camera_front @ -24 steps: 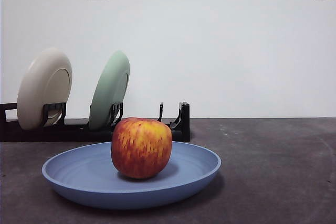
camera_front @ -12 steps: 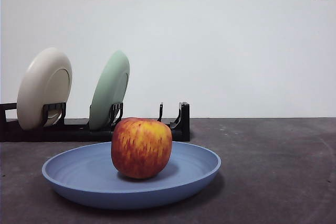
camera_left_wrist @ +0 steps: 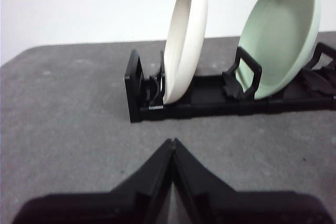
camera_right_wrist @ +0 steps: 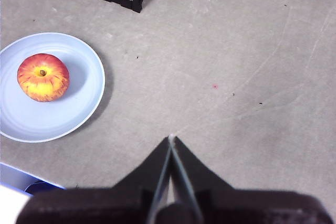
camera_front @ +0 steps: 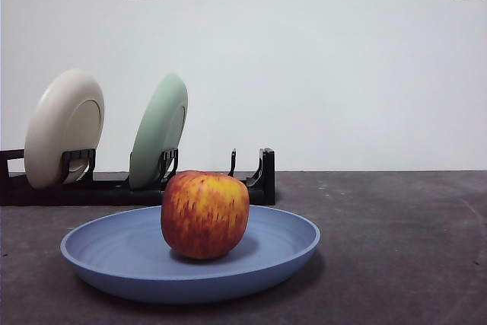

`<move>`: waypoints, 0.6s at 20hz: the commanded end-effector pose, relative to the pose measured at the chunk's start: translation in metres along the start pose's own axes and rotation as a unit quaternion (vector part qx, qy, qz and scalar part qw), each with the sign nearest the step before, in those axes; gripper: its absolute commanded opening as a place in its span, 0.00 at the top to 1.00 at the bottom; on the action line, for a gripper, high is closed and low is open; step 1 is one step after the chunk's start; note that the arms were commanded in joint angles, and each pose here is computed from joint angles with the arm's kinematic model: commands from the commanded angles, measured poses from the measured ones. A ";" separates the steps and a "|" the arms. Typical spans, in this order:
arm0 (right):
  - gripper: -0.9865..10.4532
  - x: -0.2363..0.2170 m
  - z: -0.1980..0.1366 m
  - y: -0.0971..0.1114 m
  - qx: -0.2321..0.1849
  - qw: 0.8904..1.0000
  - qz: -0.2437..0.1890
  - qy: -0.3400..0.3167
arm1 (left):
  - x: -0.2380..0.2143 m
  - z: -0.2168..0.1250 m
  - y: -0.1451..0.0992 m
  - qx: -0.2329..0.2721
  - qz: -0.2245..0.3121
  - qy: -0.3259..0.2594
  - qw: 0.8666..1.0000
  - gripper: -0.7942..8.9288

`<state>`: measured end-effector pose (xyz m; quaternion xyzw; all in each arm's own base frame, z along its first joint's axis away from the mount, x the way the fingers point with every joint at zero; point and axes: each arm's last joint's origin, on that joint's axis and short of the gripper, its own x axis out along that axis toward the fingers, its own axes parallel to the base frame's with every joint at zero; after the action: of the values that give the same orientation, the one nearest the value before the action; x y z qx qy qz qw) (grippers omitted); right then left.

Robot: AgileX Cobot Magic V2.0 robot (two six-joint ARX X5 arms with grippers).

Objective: Take the blue plate from the plate rack,put the plate on the table,take the apple from the table,put the apple in the plate

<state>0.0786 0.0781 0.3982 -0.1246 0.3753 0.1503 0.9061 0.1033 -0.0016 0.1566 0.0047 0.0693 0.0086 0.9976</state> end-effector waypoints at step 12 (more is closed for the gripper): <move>0.91 0.000 -0.002 -0.001 0.002 1.000 -0.005 0.007 | -0.006 -0.008 0.000 0.018 -0.014 0.013 1.000 0.92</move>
<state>0.0786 0.0781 0.3982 -0.1246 0.3753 0.1503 0.9061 0.0957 -0.0017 0.1526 0.0102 0.0801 -0.0062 0.9967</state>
